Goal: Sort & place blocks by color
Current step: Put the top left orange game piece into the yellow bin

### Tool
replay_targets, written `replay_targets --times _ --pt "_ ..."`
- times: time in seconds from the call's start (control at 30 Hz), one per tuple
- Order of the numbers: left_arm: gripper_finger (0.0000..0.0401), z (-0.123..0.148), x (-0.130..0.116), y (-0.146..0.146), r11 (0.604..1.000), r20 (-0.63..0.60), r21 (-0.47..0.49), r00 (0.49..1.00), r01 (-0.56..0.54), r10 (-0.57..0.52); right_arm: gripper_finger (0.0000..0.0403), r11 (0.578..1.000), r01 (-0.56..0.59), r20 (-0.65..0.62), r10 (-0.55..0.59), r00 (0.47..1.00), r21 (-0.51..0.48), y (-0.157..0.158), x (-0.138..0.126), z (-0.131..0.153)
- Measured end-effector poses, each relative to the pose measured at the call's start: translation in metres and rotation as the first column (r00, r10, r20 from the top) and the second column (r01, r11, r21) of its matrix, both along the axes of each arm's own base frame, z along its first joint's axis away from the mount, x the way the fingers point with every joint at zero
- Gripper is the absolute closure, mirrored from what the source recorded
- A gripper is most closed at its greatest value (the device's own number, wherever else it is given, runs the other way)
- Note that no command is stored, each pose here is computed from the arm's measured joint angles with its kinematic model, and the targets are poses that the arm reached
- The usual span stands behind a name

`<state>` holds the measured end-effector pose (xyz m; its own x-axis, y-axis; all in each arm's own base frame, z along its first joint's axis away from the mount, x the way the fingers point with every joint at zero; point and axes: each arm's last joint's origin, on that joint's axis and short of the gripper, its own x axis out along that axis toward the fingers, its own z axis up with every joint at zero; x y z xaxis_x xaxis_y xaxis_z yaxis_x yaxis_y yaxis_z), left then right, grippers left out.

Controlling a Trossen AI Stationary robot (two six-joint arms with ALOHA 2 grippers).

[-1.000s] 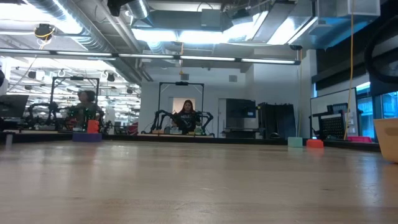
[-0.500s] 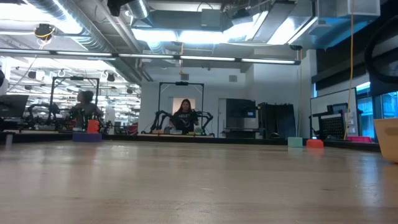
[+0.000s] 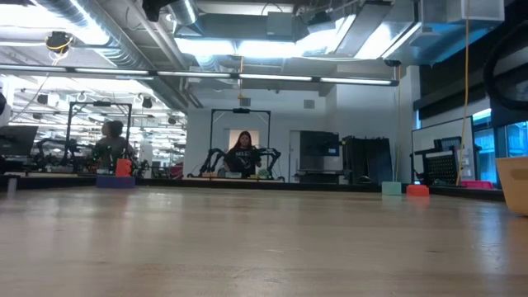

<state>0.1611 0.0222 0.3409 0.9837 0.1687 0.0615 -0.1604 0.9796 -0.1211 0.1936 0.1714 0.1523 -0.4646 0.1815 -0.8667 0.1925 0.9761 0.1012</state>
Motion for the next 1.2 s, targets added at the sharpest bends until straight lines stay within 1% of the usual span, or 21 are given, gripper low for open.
replay_targets --times 0.13,0.33,0.5,0.63,0.73,0.8,0.87,0.93,1.0,1.13,1.2 --pt "0.0202 0.0 0.0 0.0 1.0 0.0 0.0 1.0 0.0 0.0 0.0178 1.0 0.001 -0.005 -0.001 1.0 0.006 0.0 0.0 0.0" --pt "0.0202 0.0 0.0 0.0 1.0 0.0 0.0 1.0 0.0 0.0 0.0176 1.0 0.008 -0.016 -0.007 1.0 0.02 0.001 0.0 0.0" --pt "0.0202 0.0 0.0 0.0 1.0 0.0 0.0 1.0 0.0 0.0 0.0176 0.999 0.005 -0.034 -0.003 0.999 0.052 0.001 -0.001 0.004" --pt "0.0202 0.0 0.0 0.0 1.0 0.0 0.0 1.0 0.0 0.0 0.0176 0.997 -0.025 0.053 0.021 0.998 0.077 0.0 -0.001 0.029" --pt "0.0202 0.0 0.0 0.0 1.0 0.0 0.0 1.0 0.0 0.0 0.0176 0.995 -0.032 0.159 0.016 0.987 0.099 -0.004 -0.004 0.059" --pt "0.0202 0.0 -0.001 0.0 1.0 0.003 0.0 1.0 0.0 0.0 0.0176 0.993 -0.018 0.235 -0.01 0.972 0.116 -0.009 -0.009 0.082" --pt "0.0202 0.001 -0.001 0.0 1.0 0.005 0.001 1.0 0.0 0.0 0.0176 0.99 0.004 0.32 -0.049 0.946 0.139 -0.015 -0.014 0.105" --pt "0.0202 0.001 -0.001 0.0 1.0 0.004 0.0 1.0 0.0 0.0 0.0176 0.986 0.038 0.416 -0.103 0.904 0.161 -0.023 -0.02 0.129" --pt "0.0202 0.001 -0.001 0.0 1.0 0.004 0.0 1.0 0.0 0.0 0.0176 0.982 0.065 0.517 -0.15 0.843 0.178 -0.032 -0.026 0.153" --pt "0.0202 0.001 -0.001 0.0 1.0 0.004 0.0 1.0 0.0 0.0 0.0176 0.97 0.119 0.684 -0.233 0.692 0.21 -0.049 -0.04 0.193" --pt "0.0202 0.001 -0.001 0.0 1.0 0.004 0.0 1.0 0.0 0.0 0.0176 0.969 0.12 0.719 -0.242 0.651 0.217 -0.054 -0.045 0.202"
